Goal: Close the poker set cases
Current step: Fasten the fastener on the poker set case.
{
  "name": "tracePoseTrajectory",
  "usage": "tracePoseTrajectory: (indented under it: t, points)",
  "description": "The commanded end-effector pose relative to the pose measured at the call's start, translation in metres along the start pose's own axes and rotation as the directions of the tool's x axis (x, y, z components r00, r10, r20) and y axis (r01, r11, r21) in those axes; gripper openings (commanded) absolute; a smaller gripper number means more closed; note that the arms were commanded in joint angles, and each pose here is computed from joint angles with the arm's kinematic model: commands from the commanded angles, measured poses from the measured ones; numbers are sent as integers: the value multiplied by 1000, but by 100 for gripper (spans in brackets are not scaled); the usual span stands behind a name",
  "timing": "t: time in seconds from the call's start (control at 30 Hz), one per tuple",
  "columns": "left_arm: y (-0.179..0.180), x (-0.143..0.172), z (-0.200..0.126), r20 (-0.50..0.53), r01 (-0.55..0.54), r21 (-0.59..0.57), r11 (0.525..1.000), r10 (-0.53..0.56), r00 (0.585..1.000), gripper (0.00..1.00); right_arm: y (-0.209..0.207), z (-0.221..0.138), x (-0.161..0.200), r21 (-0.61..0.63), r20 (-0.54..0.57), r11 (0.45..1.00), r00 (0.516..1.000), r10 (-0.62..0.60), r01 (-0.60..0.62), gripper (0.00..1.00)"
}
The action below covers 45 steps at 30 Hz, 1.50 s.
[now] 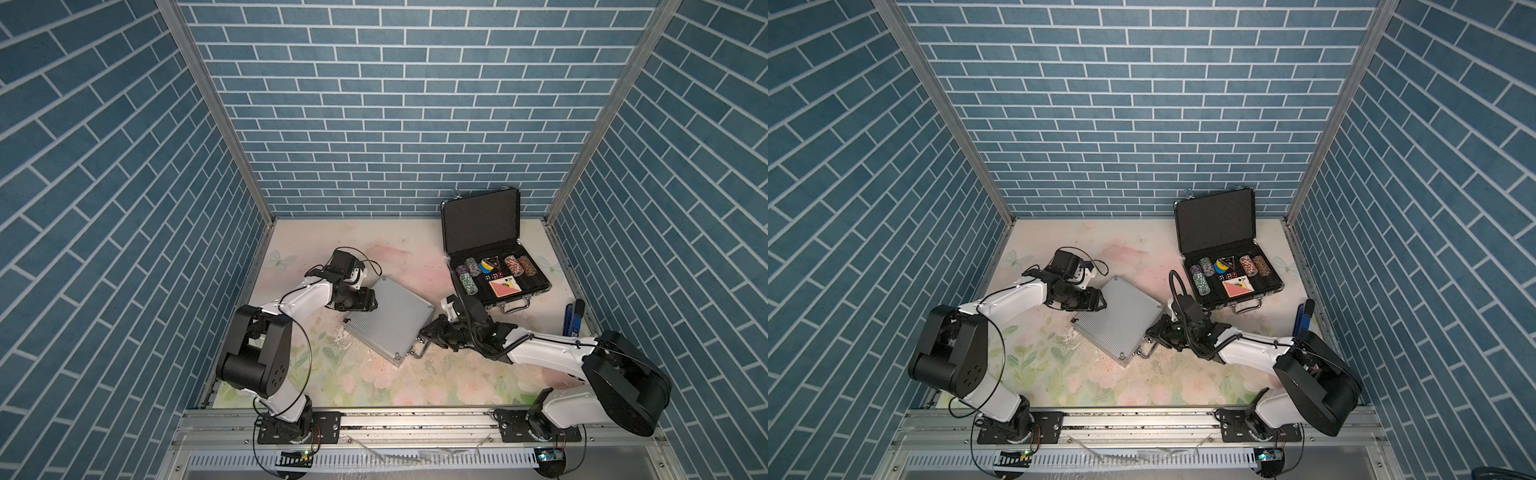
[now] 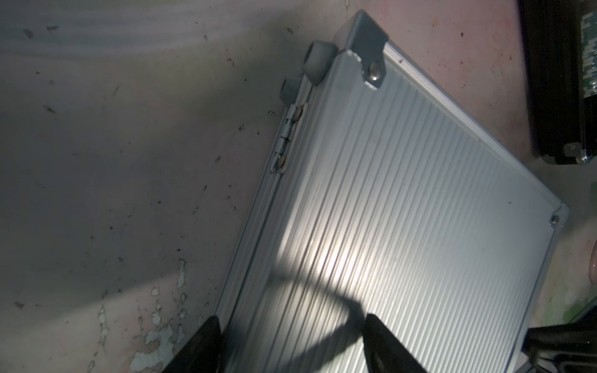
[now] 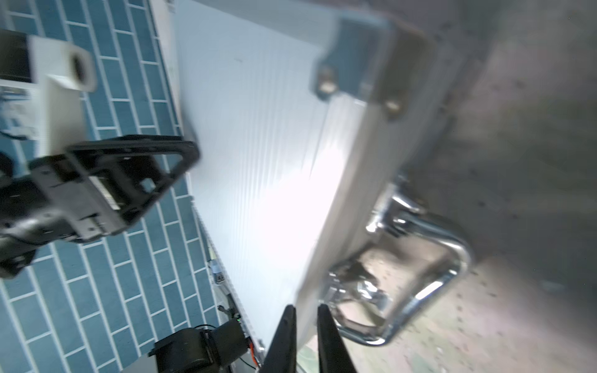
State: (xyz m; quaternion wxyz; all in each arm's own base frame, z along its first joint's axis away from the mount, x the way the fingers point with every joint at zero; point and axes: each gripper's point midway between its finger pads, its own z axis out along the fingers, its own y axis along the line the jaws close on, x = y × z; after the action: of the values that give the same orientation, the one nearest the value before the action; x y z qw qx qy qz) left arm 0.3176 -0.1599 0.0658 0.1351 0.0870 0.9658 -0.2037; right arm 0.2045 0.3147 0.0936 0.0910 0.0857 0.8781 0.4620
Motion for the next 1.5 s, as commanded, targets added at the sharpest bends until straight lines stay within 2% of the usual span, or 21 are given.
tracePoseTrajectory:
  t: [0.0, 0.1, 0.27, 0.5, 0.93, 1.47]
  points:
    - [-3, 38, 2, -139, 24, 3, 1000, -23, 990, 70, 29, -2, -5, -85, 16, 996, 1000, -23, 24, 15]
    - [-2, 38, 1, -139, 23, -3, 1000, -23, 990, 70, 22, -2, -4, -66, 10, 998, 1000, -18, 19, 15]
    - [-1, 39, 1, -139, 21, -9, 1000, -22, 990, 70, -10, -10, 5, 78, -7, 997, 1000, -17, 17, 13]
    - [0, 37, 0, -138, 19, -20, 1000, -21, 990, 70, -40, -11, 13, 168, -23, 986, 999, 22, -18, 11]
    - [0, 37, 1, -141, 17, -20, 1000, -19, 990, 71, -59, 4, 15, 235, -51, 971, 997, 62, -48, 10]
    - [-1, 37, 1, -144, 16, -12, 1000, -18, 989, 71, -61, 20, 13, 244, -79, 968, 994, 81, -60, 10]
